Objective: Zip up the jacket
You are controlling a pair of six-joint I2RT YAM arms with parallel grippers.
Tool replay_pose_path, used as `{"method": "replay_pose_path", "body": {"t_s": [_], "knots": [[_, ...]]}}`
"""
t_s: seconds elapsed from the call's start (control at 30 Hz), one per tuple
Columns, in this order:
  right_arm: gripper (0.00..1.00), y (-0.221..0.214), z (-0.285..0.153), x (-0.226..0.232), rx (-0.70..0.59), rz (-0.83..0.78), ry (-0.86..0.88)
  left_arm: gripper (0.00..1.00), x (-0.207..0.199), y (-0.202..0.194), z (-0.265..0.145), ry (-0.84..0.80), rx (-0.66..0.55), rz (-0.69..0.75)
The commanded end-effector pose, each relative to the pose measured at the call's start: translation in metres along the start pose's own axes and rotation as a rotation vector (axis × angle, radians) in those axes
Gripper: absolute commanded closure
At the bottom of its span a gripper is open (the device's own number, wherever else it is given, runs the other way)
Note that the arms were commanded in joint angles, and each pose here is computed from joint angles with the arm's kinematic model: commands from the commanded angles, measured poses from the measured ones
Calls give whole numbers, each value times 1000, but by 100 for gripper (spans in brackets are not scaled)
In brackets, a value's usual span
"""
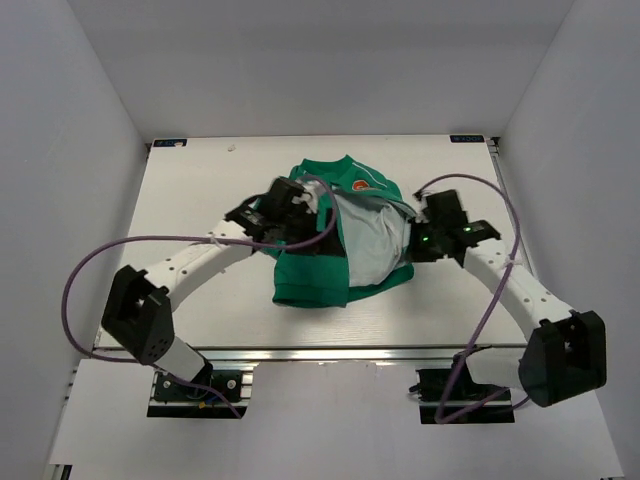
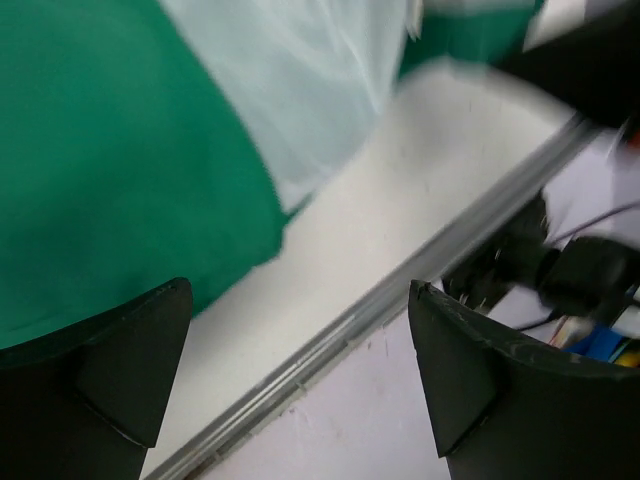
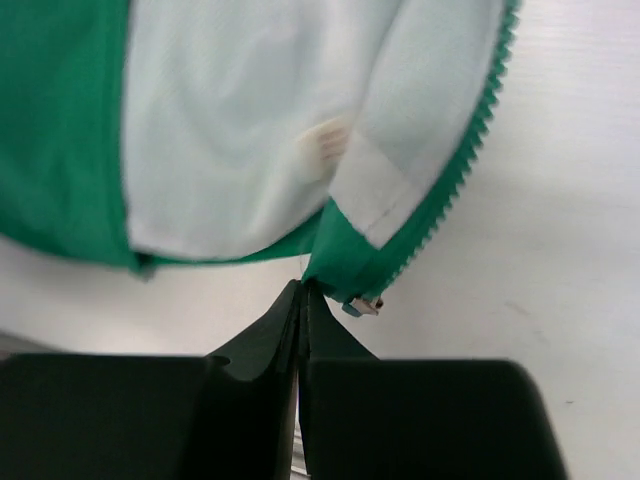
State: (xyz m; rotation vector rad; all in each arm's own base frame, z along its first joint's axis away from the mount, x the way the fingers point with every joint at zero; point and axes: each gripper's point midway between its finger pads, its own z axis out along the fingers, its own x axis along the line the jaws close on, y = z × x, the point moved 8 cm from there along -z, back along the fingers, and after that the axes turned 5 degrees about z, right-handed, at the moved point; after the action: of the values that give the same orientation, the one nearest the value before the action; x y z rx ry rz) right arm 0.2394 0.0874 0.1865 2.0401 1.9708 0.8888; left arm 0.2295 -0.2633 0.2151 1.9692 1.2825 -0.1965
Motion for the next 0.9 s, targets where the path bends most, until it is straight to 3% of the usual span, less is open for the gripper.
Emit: {"method": "replay_pose_path", "body": {"t_s": [0.0,0.23,0.4,0.53,0.57,0.6,0.7,0.87], "knots": [[100,-35,-8,38,87,-167,-32,2,43,12,-30,102,-97,-151],[100,-111,19,92,202,-400,-106,2,99,-11,-41,236,-125,-326],[99,-153,29,118,318,-485,85,2,103,-22,-42,221,-132,-349],[74,-170,30,124,383,-559,165,2,101,-23,-45,207,-144,-335],[65,-171,29,123,390,-574,174,2,99,-21,-47,202,-152,-323],[50,-171,26,123,389,-581,180,2,98,-20,-48,201,-156,-318],[30,-167,9,128,372,-568,264,2,95,-18,-52,188,-162,-299],[14,-152,-32,131,261,-526,418,2,90,-16,-56,150,-175,-263]]}}
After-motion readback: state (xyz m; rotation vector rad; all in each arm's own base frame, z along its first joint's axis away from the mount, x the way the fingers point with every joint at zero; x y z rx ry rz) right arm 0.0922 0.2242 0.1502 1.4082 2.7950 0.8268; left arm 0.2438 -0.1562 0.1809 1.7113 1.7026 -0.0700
